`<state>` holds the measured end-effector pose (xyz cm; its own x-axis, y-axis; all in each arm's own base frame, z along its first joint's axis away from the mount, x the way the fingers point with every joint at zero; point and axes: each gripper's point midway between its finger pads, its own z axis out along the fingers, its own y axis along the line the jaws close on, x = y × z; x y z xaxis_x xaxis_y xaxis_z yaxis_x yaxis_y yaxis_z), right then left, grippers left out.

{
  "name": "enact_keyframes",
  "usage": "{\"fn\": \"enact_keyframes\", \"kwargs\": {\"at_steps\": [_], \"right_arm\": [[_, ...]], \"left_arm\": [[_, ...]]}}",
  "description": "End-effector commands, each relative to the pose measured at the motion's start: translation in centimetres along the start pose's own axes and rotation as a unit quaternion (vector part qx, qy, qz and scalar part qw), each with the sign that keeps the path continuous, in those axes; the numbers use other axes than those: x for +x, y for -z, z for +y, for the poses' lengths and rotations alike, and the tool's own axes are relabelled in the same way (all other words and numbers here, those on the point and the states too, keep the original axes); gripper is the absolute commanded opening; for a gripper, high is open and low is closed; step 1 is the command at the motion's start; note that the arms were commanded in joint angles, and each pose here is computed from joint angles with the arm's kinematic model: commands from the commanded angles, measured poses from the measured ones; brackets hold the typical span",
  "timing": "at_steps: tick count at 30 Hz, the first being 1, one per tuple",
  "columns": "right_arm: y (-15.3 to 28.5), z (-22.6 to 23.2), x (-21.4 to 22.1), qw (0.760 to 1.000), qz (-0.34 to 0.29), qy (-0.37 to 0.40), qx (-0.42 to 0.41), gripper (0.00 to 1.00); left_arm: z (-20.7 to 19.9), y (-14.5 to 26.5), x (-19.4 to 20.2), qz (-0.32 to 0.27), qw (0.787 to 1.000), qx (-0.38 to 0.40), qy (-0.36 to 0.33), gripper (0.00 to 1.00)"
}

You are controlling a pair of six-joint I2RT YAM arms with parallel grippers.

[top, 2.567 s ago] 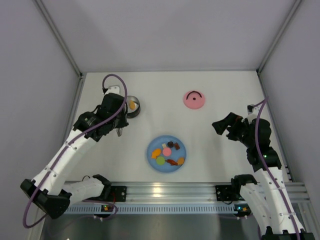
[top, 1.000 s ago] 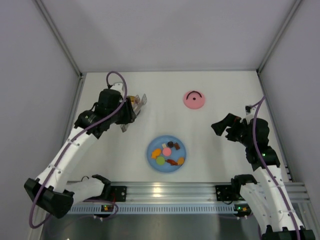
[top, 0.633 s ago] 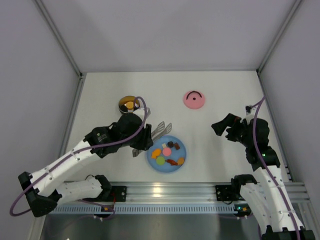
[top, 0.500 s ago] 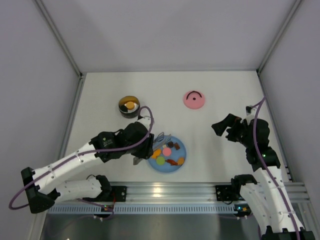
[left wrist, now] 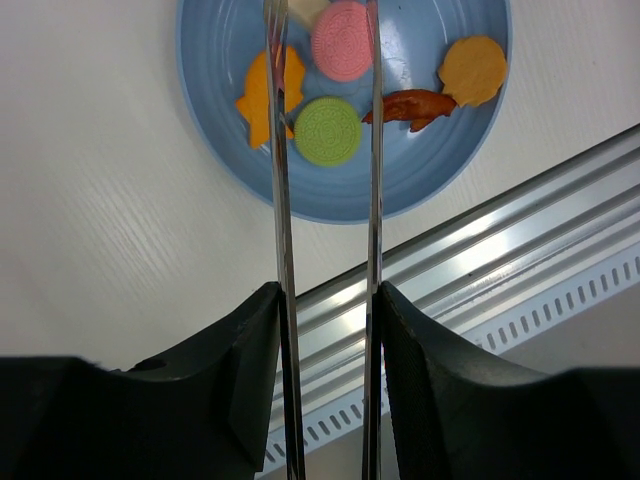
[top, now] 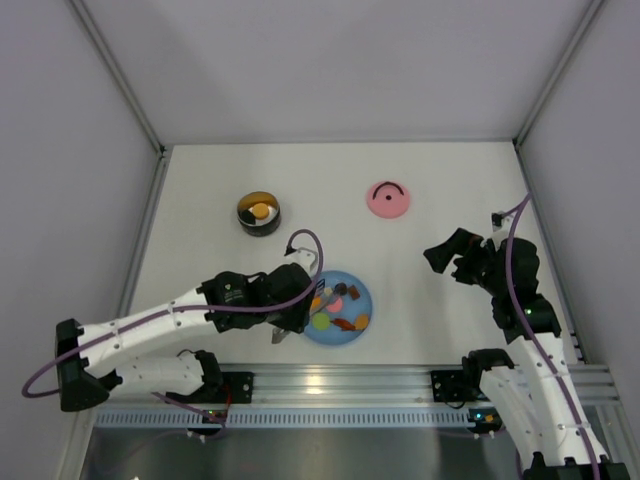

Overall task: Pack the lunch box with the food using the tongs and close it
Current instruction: Pick up the fake food from the plate.

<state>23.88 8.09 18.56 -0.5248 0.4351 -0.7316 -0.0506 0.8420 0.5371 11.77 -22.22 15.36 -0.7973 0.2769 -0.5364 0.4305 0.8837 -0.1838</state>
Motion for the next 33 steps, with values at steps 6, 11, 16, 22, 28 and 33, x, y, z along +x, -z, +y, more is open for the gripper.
{"fn": "enact_keyframes", "kwargs": {"at_steps": [6, 11, 16, 22, 28, 33], "right_arm": [[0.8, 0.6, -2.1, 0.999, -0.031, 0.015, -0.002, 0.96], [0.8, 0.6, -1.9, 0.999, -0.03, 0.015, -0.002, 0.96], [0.8, 0.5, -2.0, 0.999, -0.031, 0.016, -0.001, 0.96], [0.8, 0.5, -2.0, 0.999, -0.03, 0.015, -0.001, 0.96], [0.7, 0.6, -2.2, 0.999, -0.032, 0.016, -0.003, 0.96], [0.7, 0.6, -2.2, 0.999, -0.032, 0.015, -0.002, 0.96]], "left_arm": [[0.6, -0.3, 0.4, 0.001, 1.0, -0.018, 0.003, 0.48], [0.0, -0.6, 1.0, 0.015, 1.0, -0.004, -0.009, 0.49], [-0.5, -0.8, 1.3, 0.024, 1.0, 0.004, -0.017, 0.5], [-0.8, -0.8, 1.5, 0.031, 0.999, 0.011, -0.021, 0.5], [-0.9, -0.6, 1.6, 0.034, 0.999, 0.008, -0.026, 0.5], [-0.9, -0.9, 1.8, 0.04, 0.999, 0.007, -0.032, 0.5]]}}
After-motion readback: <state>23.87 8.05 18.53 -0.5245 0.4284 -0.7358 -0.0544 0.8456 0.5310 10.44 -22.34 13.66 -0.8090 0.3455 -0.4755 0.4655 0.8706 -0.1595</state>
